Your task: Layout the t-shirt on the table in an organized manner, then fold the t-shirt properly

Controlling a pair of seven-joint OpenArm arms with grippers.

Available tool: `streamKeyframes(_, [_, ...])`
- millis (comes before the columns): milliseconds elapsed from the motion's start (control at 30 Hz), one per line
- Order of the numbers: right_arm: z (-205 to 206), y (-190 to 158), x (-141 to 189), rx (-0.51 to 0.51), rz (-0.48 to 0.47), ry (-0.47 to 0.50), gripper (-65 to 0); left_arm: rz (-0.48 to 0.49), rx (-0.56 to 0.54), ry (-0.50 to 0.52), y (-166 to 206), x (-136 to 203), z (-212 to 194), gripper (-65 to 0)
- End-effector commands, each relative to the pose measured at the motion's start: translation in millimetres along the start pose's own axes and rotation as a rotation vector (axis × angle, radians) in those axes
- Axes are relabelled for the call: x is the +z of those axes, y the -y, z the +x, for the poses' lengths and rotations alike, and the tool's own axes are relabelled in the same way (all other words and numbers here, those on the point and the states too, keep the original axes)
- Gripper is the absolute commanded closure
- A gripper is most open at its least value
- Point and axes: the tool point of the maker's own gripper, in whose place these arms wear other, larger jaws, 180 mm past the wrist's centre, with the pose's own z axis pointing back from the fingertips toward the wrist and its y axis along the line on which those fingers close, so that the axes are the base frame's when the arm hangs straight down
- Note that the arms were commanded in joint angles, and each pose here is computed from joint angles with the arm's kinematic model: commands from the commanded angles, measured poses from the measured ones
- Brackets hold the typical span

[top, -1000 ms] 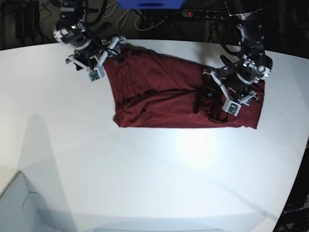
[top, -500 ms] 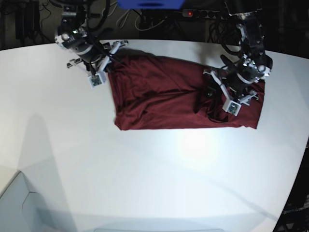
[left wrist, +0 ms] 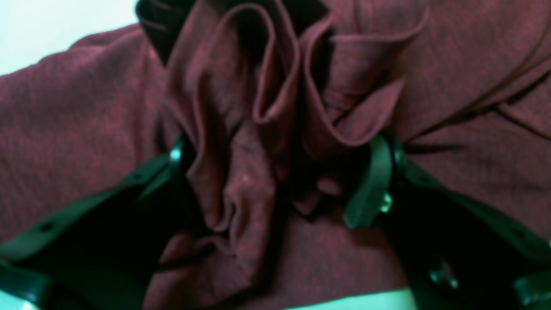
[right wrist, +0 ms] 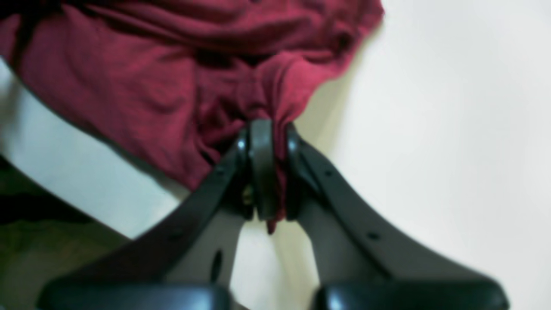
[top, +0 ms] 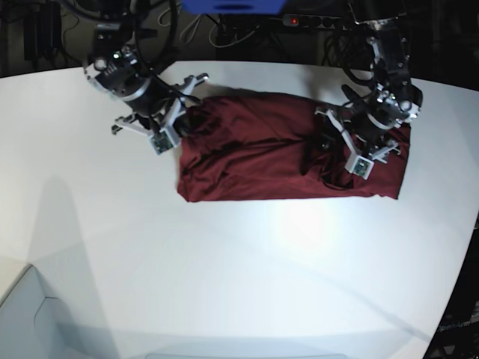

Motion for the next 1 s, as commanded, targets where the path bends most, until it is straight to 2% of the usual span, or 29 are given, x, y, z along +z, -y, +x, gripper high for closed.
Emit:
streamKeyframes(0, [20, -2, 1, 0.010, 0.009, 0.068, 0.0, 0.029, -0.020, -0.093, -6, 4, -19, -42.9])
streamKeyframes(300, [25, -14, -3, 0.026, 0.044, 0.077, 0.0, 0.099, -0.083, 0.070, -9, 27, 46, -43.0])
streamKeyframes(533, [29, -12, -3, 0.031, 0.040, 0.088, 0.0, 0.124, -0.099, 0.145, -7, 40, 73, -43.0])
streamKeyframes(633, [30, -11, -3, 0.033, 0.039, 0.090, 0.0, 0.182, -0.108, 0.174, -20, 57, 81, -43.0])
streamKeyframes(833, [39, -9, -5, 0.044, 0.036, 0.109, 0.0, 0.429, 0.030, 0.126, -104, 104, 42, -43.0])
streamKeyframes(967, [50, -13, -6, 0.061, 0.048, 0.131, 0.0, 0.501, 0.098, 0.035, -142, 118, -2, -43.0])
